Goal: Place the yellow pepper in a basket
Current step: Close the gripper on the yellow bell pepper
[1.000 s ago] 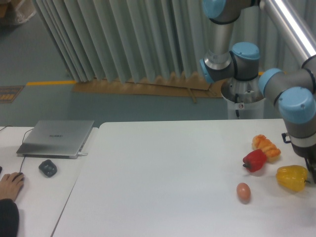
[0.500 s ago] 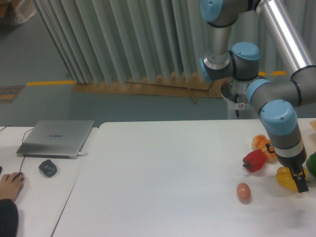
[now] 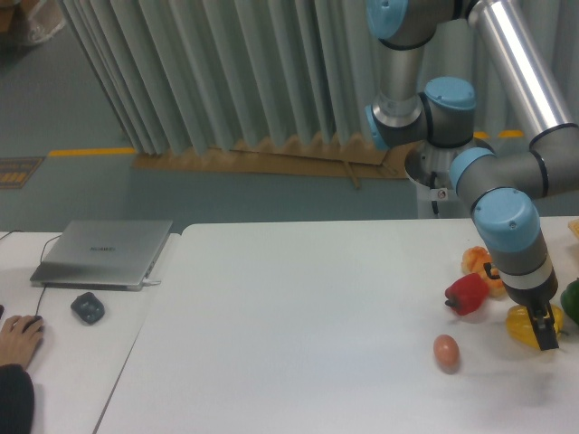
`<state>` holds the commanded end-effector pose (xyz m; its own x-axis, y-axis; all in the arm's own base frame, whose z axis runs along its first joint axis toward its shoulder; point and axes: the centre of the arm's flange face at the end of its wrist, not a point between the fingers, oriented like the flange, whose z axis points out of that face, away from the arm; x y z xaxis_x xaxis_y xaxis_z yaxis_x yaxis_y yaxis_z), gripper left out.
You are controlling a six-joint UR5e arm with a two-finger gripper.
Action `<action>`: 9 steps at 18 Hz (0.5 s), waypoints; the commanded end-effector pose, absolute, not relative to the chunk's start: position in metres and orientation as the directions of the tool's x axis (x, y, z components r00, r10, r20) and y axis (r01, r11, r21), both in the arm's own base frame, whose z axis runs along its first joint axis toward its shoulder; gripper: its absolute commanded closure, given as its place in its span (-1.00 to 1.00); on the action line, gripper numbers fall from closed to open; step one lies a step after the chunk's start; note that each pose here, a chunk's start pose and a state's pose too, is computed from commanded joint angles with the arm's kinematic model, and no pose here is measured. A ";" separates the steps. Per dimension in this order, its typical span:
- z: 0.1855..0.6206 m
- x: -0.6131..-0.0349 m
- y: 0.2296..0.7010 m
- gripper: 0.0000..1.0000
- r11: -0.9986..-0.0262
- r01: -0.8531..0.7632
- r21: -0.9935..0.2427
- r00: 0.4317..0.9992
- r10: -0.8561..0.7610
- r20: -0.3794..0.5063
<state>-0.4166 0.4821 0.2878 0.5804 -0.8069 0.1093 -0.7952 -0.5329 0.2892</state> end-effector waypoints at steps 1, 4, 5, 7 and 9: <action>0.285 -0.416 0.482 -1.00 -0.534 -0.796 0.287 0.581 -0.806 0.113; 0.282 -0.415 0.481 -1.00 -0.533 -0.796 0.287 0.582 -0.805 0.119; 0.279 -0.416 0.481 -1.00 -0.532 -0.796 0.287 0.582 -0.804 0.122; 0.278 -0.417 0.481 -0.86 -0.540 -0.789 0.293 0.590 -0.798 0.121; 0.277 -0.416 0.481 -0.40 -0.543 -0.787 0.293 0.594 -0.795 0.122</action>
